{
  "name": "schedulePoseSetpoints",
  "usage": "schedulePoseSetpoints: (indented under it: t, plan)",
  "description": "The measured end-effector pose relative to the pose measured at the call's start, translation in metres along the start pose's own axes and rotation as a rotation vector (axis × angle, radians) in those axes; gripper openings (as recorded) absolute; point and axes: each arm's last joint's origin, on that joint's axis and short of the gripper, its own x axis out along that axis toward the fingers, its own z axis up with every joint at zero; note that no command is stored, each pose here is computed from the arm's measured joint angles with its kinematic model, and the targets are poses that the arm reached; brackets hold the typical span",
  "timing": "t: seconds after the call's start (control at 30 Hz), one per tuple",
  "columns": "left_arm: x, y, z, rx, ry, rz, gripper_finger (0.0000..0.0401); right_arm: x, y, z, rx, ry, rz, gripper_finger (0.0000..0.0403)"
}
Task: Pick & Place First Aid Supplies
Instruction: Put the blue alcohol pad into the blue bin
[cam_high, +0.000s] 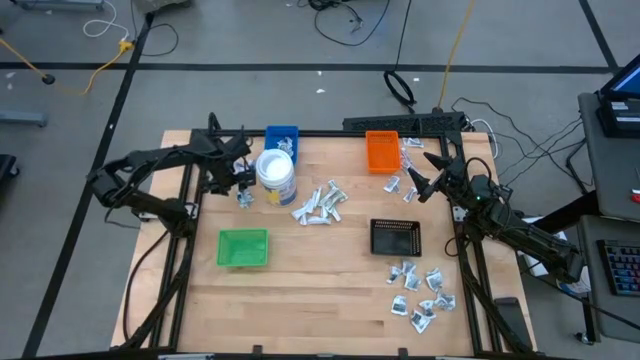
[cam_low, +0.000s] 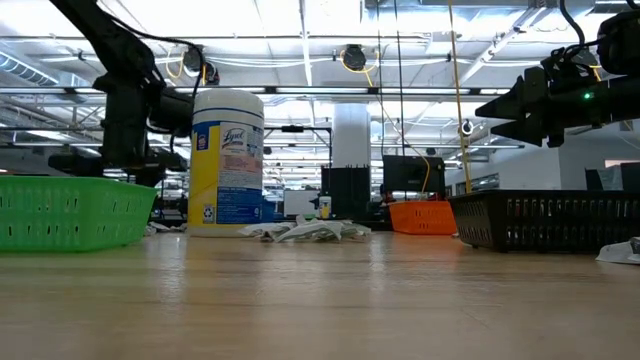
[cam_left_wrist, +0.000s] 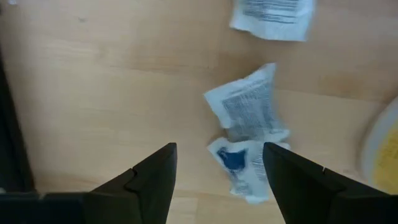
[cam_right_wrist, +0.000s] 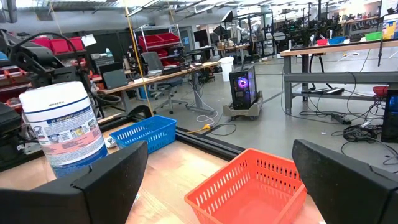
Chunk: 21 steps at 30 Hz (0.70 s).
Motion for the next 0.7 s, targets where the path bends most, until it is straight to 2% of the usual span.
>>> schedulePoseSetpoints:
  t: [0.23, 0.7]
  plan:
    - [0.009, -0.002, 0.002, 0.023, 0.021, 0.04, 0.0216, 0.0, 0.0, 0.0, 0.0, 0.0, 0.0, 0.0393]
    - [0.012, -0.008, -0.003, 0.067, 0.068, 0.006, 0.0173, 0.0, 0.0, 0.0, 0.0, 0.0, 0.0, 0.0393]
